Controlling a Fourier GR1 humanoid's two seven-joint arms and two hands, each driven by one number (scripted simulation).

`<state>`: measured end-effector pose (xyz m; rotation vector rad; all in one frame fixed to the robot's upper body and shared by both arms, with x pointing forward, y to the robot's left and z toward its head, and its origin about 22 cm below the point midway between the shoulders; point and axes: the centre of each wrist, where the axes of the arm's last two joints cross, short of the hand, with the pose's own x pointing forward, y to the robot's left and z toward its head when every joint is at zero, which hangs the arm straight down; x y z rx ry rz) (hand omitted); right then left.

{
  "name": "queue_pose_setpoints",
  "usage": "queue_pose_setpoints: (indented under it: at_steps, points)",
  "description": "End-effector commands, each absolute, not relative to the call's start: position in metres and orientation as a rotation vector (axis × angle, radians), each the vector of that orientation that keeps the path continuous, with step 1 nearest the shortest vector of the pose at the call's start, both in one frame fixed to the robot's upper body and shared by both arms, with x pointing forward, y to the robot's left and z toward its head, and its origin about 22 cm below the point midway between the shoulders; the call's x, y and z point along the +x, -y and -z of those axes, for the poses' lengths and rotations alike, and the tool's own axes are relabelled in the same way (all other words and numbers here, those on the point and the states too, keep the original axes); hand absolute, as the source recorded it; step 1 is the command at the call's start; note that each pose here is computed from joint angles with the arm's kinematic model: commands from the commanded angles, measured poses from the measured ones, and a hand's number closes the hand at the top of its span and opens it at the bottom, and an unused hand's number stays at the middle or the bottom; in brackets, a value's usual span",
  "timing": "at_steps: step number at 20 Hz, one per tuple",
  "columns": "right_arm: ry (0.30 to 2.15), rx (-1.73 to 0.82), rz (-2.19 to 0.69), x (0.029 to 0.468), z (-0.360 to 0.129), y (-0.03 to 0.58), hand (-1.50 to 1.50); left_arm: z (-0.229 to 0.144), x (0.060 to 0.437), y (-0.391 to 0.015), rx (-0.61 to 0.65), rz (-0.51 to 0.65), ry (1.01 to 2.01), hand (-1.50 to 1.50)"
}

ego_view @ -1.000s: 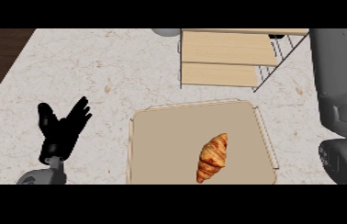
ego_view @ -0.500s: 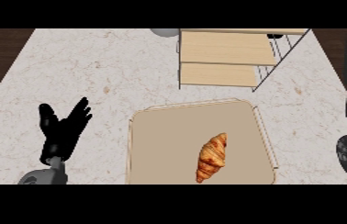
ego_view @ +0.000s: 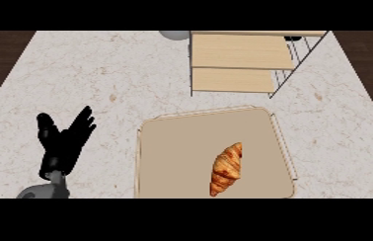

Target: Pick the bell pepper from the tray and place it in the tiered shelf

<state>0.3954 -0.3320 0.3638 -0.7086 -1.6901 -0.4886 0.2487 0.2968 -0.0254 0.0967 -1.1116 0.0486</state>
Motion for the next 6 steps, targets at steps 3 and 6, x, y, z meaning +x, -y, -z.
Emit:
queue_pose_setpoints:
  at_steps: [3,6]
  points:
    - [1.684,-0.66,0.468,0.358,-0.356,0.396,-1.5,0.033,0.254,-0.287,0.091,-0.064,1.11,0.0]
    - [1.701,-0.638,0.483,0.343,-0.372,0.426,-1.5,0.028,0.248,-0.282,0.092,-0.039,1.118,0.0]
